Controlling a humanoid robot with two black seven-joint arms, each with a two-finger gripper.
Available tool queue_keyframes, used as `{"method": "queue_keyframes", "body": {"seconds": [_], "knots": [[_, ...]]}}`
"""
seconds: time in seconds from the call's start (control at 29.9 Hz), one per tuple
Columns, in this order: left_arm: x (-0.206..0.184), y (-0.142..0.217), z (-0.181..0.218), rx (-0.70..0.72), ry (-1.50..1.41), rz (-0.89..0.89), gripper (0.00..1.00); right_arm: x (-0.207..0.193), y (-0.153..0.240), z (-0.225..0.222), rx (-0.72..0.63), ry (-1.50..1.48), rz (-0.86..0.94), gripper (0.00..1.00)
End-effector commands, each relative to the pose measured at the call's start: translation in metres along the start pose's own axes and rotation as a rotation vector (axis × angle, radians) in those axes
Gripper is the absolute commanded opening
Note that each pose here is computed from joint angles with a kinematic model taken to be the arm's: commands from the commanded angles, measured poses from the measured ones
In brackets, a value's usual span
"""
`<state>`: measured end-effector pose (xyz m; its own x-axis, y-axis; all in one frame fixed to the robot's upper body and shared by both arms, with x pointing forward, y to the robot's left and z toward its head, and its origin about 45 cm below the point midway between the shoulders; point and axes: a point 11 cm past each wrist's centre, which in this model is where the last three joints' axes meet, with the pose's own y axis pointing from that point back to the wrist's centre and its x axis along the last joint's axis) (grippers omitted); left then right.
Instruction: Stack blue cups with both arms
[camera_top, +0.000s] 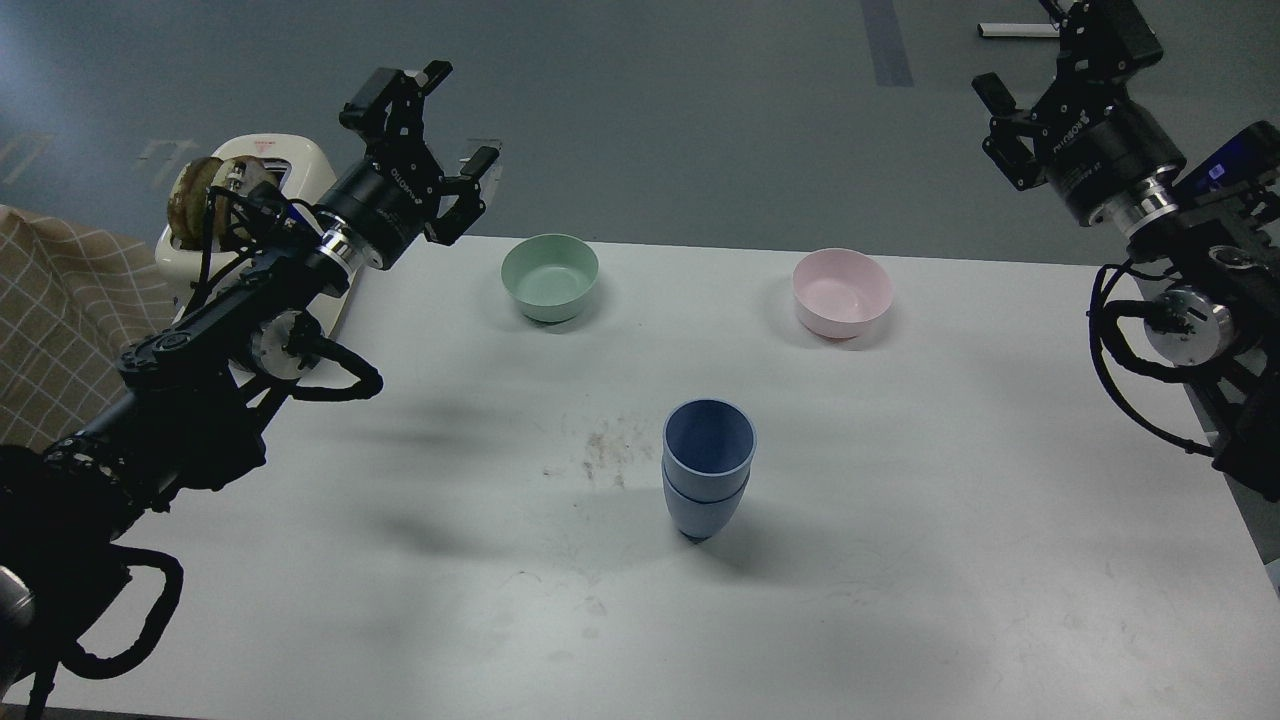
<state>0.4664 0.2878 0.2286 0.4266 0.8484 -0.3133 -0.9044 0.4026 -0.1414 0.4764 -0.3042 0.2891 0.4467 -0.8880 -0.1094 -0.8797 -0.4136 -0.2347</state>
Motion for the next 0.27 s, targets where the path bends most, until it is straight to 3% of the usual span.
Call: {"method": "queue_keyframes", "body": {"seconds": [0.0, 0.23], "knots": [[0.003, 0.007, -0.010, 0.007, 0.023, 0.020, 0.98, 0.003, 0.015, 0.014, 0.029, -0.105, 0.028, 1.00], [-0.002, 0.010, -0.022, 0.023, 0.042, 0.018, 0.98, -0.011, 0.022, 0.039, 0.017, -0.177, 0.033, 1.00]]}}
